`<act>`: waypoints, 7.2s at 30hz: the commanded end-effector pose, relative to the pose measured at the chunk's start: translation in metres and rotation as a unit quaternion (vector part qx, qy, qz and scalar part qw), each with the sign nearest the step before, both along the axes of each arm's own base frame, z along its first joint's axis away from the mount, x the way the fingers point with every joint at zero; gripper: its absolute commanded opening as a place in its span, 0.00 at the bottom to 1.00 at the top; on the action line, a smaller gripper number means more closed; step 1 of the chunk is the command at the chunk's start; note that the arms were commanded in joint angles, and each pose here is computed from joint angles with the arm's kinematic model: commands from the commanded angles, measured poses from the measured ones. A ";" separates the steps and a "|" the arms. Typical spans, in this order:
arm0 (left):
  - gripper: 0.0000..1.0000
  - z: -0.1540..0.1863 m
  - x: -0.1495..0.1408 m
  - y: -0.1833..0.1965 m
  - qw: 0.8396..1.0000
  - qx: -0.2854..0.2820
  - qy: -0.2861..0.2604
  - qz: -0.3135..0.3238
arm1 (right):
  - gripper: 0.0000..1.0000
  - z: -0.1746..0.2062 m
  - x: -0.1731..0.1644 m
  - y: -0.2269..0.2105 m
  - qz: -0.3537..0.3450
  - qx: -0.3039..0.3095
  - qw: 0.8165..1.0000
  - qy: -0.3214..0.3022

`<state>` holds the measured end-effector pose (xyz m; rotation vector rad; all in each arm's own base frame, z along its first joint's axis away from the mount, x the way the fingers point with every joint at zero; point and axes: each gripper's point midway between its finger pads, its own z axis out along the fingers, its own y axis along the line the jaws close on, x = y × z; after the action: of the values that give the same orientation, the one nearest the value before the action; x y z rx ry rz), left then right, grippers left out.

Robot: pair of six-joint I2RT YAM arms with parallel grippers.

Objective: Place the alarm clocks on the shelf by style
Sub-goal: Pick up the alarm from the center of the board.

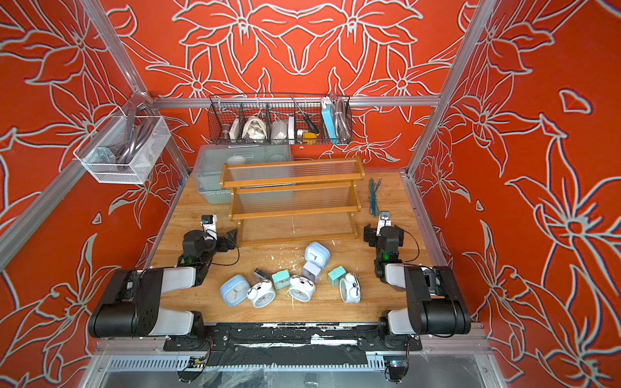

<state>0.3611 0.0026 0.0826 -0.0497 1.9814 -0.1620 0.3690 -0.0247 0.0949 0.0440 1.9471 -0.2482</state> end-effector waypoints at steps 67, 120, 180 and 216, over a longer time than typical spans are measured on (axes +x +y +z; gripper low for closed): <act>0.98 0.050 -0.044 -0.058 0.959 -0.011 0.126 -0.254 | 1.00 0.089 -0.051 0.102 0.186 0.069 0.976 0.084; 0.82 -0.004 -0.149 -0.254 0.729 0.256 0.330 -0.542 | 1.00 0.109 -0.111 0.165 0.314 0.125 0.937 0.090; 0.33 0.118 -0.097 -0.216 0.809 0.198 0.311 -0.458 | 1.00 0.136 -0.138 0.297 0.536 0.090 0.839 0.031; 0.34 0.116 -0.101 -0.231 0.820 0.107 0.370 -0.423 | 0.92 0.125 -0.150 0.396 0.573 0.104 0.810 -0.070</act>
<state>0.2590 -0.2261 0.1931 1.0955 2.6485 -0.5268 0.2130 0.3631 0.1998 -0.9515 1.5961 0.7628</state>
